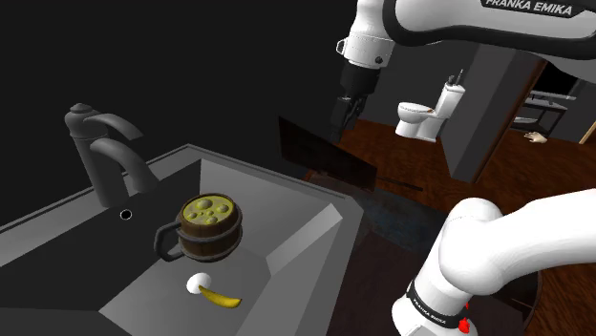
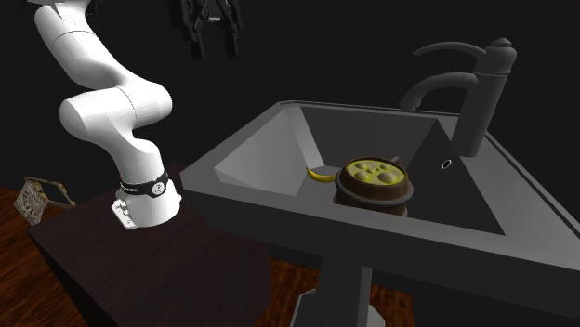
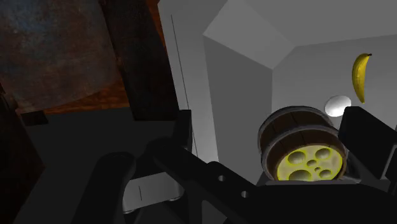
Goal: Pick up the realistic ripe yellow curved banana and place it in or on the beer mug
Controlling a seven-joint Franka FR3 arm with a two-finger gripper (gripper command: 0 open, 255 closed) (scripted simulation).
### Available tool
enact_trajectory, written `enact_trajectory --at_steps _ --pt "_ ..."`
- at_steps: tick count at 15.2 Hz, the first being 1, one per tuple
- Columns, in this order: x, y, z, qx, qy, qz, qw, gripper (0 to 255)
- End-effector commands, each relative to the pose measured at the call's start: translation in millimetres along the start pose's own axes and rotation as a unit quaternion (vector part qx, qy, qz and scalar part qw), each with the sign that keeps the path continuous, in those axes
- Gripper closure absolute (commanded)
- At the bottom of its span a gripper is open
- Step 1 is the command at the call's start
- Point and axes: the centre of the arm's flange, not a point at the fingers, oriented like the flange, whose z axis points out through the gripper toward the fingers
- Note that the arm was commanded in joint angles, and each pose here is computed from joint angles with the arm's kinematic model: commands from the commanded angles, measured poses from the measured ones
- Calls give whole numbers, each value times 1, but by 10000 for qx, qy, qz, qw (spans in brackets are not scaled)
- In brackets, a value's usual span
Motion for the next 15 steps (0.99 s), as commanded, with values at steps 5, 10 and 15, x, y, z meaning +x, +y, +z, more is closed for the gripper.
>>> enact_trajectory --at_steps 5,10,15 --pt "16 -34 38 -23 -23 -132 9999 0" --pt "34 -78 85 -53 -52 -297 9995 0" --pt "51 -121 133 -82 -81 -461 9989 0"
